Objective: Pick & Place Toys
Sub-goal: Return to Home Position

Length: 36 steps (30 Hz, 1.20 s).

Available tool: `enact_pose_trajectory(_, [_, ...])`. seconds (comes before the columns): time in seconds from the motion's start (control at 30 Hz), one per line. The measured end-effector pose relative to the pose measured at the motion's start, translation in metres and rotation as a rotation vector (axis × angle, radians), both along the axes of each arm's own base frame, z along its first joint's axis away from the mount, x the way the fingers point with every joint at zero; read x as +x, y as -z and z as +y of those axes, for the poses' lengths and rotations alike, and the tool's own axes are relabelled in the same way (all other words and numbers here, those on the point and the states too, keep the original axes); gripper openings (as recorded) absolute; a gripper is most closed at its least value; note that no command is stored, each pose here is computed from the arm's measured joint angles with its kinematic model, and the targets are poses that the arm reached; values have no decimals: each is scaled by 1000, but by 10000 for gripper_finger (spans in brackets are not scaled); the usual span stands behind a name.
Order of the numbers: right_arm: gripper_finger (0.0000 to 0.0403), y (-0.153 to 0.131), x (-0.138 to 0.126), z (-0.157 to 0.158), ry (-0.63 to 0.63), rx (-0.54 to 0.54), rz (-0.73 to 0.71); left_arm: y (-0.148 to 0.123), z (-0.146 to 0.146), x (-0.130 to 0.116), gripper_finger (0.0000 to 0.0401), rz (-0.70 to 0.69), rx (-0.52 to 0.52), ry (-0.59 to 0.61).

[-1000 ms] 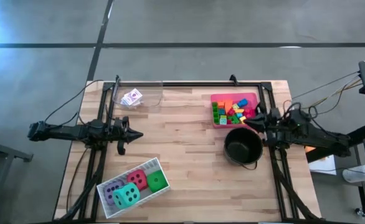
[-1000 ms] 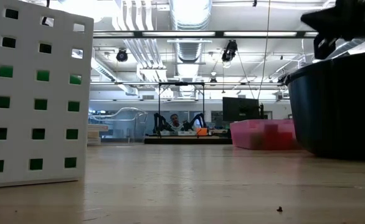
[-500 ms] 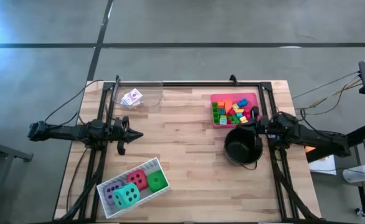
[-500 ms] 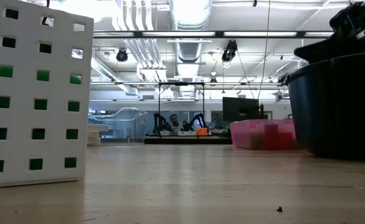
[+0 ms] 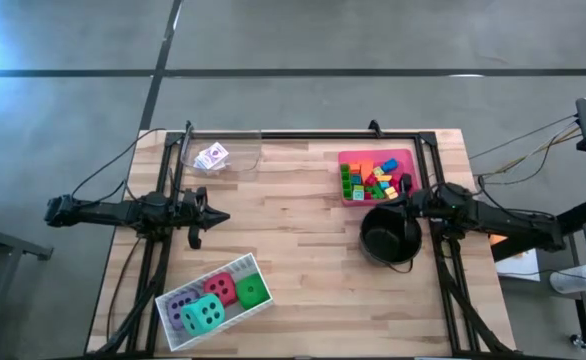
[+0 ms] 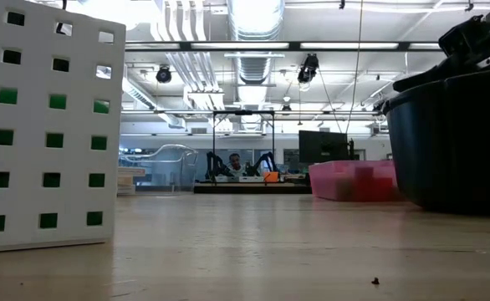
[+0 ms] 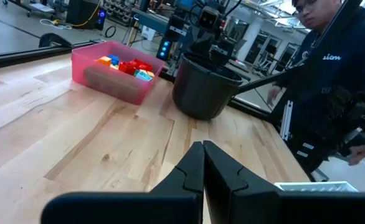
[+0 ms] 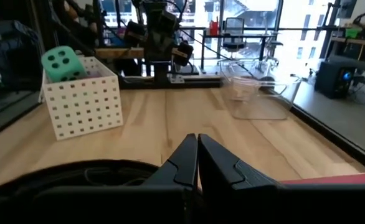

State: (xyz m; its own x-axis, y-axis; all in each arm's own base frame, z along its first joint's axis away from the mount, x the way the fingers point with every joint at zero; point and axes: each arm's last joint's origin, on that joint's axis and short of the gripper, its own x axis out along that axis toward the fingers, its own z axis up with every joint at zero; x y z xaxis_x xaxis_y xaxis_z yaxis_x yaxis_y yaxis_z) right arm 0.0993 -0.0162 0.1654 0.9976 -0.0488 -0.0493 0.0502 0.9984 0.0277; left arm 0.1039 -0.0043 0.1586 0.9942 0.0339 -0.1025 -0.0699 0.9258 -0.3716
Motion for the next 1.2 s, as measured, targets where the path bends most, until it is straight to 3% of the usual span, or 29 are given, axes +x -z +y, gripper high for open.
enact_pose_trajectory(1.2, [11,1,1,0,5,38,16,0,0,0,4,0,0,0])
